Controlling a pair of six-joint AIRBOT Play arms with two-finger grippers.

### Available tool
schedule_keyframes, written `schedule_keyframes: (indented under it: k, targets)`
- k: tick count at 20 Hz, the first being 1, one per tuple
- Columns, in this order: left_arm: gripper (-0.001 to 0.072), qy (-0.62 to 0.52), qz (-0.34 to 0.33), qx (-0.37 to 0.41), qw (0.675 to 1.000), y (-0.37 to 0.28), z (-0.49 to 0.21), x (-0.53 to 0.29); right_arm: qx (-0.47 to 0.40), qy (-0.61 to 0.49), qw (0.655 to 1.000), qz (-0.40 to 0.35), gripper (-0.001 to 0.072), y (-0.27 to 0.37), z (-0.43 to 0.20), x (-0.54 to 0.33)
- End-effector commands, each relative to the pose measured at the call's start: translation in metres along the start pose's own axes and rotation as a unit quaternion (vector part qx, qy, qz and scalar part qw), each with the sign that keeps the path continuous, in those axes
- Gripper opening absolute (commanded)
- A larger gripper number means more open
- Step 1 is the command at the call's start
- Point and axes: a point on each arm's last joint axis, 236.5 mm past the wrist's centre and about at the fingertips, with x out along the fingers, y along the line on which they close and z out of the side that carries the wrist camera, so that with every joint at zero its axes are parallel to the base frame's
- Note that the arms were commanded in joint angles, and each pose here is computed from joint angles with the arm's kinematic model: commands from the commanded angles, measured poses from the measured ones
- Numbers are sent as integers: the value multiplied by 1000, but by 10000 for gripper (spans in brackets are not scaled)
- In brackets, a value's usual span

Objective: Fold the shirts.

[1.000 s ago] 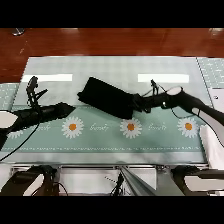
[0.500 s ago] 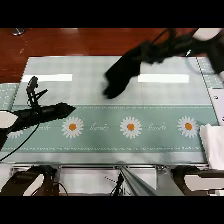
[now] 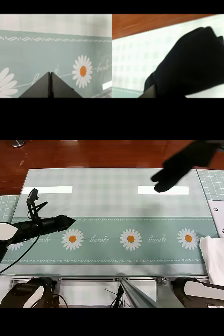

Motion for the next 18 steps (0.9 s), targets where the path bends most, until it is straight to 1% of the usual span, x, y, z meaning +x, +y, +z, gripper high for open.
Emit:
schedule_keyframes:
  k: [1, 4, 7, 9, 14, 16, 18]
  targets:
    - [28, 0, 0, 0, 1000, 0, 0, 0, 81, 25, 993, -81, 25, -65, -23, -54]
    - [28, 0, 0, 0, 1000, 0, 0, 0, 135, 56, 972, -187, 25, -115, -51, -86]
    - [28, 0, 0, 0, 1000, 0, 0, 0, 176, 42, 957, -228, 25, -135, -68, -108]
    - [28, 0, 0, 1, 1000, 0, 0, 0, 211, 49, 940, -262, 25, -155, -93, -121]
    - [28, -3, 1, 1, 1000, 0, 1, 0, 316, 60, 873, -367, 26, -208, -182, -172]
    - [28, -5, 1, 1, 1000, 1, 2, 0, 353, 54, 823, -441, 26, -224, -225, -209]
    - [28, -6, 2, 1, 1000, 1, 3, 0, 386, 34, 780, -491, 26, -227, -260, -236]
